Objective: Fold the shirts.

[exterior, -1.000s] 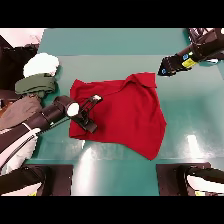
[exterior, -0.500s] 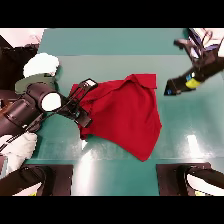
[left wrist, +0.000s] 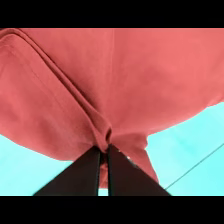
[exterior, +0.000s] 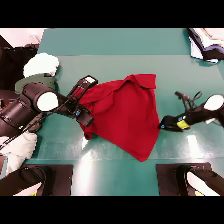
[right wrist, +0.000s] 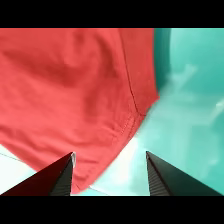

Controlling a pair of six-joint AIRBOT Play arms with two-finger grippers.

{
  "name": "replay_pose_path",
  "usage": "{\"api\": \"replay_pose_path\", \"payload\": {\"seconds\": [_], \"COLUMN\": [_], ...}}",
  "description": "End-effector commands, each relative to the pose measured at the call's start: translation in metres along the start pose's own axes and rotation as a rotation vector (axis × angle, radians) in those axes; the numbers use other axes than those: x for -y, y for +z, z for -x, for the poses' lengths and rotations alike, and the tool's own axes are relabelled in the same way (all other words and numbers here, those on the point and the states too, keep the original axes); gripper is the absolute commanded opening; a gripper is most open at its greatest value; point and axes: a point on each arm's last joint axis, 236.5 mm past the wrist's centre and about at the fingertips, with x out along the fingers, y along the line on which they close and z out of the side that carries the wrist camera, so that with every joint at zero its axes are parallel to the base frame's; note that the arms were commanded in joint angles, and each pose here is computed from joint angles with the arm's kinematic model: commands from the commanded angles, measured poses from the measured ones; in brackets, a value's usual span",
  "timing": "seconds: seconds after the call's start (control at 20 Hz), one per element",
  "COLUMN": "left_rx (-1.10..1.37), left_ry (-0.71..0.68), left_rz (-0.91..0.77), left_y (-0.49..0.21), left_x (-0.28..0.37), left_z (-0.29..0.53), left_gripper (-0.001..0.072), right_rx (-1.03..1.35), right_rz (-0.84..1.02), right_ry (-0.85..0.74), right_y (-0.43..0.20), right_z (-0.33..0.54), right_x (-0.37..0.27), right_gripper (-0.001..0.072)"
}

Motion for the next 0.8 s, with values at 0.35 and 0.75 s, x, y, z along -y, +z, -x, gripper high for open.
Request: {"api": "replay_pose_path", "payload": {"seconds": [0.35, 0.75], "left_rx": [-0.008, 0.009], "left_ry": [0.012, 0.048], "left_rz": [0.006, 0.089], "left_y": [-0.002, 0.001], "left_x": [-0.004, -0.036], "left_z": [-0.004, 0.001], "left_gripper": [0.0029, 0.0029], "right_rx": [0.087, 0.142], "right_rz": [0.014, 0.03], "right_ry": [0.017, -0.063], "right_y": [-0.001, 0.032], "right_z": [-0.048, 0.01], "right_x": [-0.004, 0.013], "right_gripper": [0.0016, 0.0016]}}
